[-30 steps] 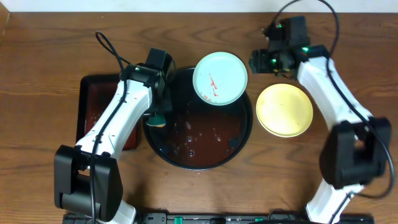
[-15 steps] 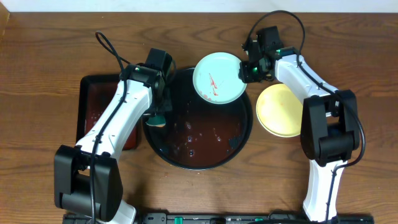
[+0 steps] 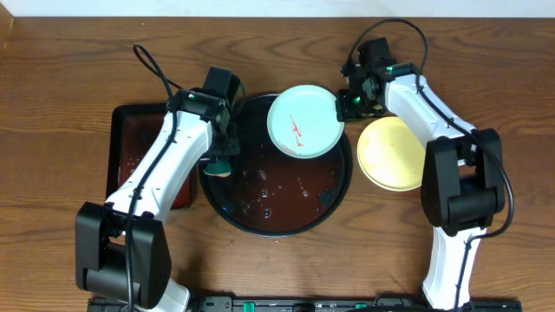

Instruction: Clean dirty plates on tray and stack at the side

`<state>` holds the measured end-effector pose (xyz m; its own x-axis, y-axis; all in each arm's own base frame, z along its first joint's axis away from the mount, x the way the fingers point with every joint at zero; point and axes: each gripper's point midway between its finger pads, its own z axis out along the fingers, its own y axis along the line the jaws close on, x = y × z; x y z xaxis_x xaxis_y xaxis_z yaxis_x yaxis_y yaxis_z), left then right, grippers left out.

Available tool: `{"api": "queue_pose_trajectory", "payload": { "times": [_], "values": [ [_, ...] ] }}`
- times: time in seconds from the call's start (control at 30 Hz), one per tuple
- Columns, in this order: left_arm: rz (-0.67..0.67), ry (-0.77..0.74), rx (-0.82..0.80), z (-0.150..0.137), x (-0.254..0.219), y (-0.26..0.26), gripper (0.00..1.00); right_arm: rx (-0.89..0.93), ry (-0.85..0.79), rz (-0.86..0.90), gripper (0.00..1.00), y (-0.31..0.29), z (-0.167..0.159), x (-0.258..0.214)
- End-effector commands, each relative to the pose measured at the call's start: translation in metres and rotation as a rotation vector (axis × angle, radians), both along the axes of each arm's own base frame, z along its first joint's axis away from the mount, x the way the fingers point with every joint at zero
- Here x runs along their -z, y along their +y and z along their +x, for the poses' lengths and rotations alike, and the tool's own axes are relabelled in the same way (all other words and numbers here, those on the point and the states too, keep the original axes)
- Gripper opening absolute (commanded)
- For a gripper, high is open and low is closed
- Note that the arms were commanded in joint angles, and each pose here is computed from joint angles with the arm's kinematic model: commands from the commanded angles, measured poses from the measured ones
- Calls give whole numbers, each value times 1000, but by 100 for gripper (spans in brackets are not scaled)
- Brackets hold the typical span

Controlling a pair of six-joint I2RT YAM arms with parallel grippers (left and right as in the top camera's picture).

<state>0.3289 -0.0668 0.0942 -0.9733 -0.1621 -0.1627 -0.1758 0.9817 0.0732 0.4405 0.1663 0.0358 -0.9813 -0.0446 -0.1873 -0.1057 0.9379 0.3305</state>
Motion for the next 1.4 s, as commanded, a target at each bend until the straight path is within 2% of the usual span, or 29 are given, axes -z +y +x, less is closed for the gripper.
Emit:
{"api": "queue_pose_trajectory", "payload": {
  "times": [0.0, 0.17, 0.37, 0.4, 0.57, 0.7, 0.8, 0.93, 0.97, 1.17, 1.27, 1.37],
  "values": [
    [7, 2, 3, 3, 0, 2, 7, 71, 40, 25, 1, 19, -16, -28],
    [6, 1, 3, 3, 0, 2, 8, 77, 159, -9, 1, 42, -54, -13],
    [7, 1, 3, 3, 0, 2, 8, 86, 182, -89, 1, 56, -78, 8],
    [7, 1, 3, 3, 0, 2, 8, 76, 185, -92, 4, 58, -81, 10],
    [7, 1, 3, 3, 0, 2, 8, -21, 154, -97, 38, 68, -85, 10],
    [6, 1, 4, 3, 0, 2, 8, -110, 79, -141, 46, 64, -76, 11],
    [-25, 8, 7, 2, 1, -4, 7, -146, 12, -185, 40, 59, -64, 12],
    [-98, 9, 18, 3, 1, -17, 7, -150, -30, -178, 18, 61, -56, 16],
    [-110, 8, 19, 3, 1, -19, 7, -151, -34, -167, 15, 63, -56, 17],
    [-126, -1, 22, 6, 1, -22, 7, -120, 7, -132, 12, 64, -69, 35],
    [-131, -7, 25, 7, 0, -24, 7, -95, 32, -132, 1, 60, -77, 46],
    [-135, -21, 51, 8, 0, -33, 7, -63, 45, -128, 1, 58, -82, 56]
  ]
}}
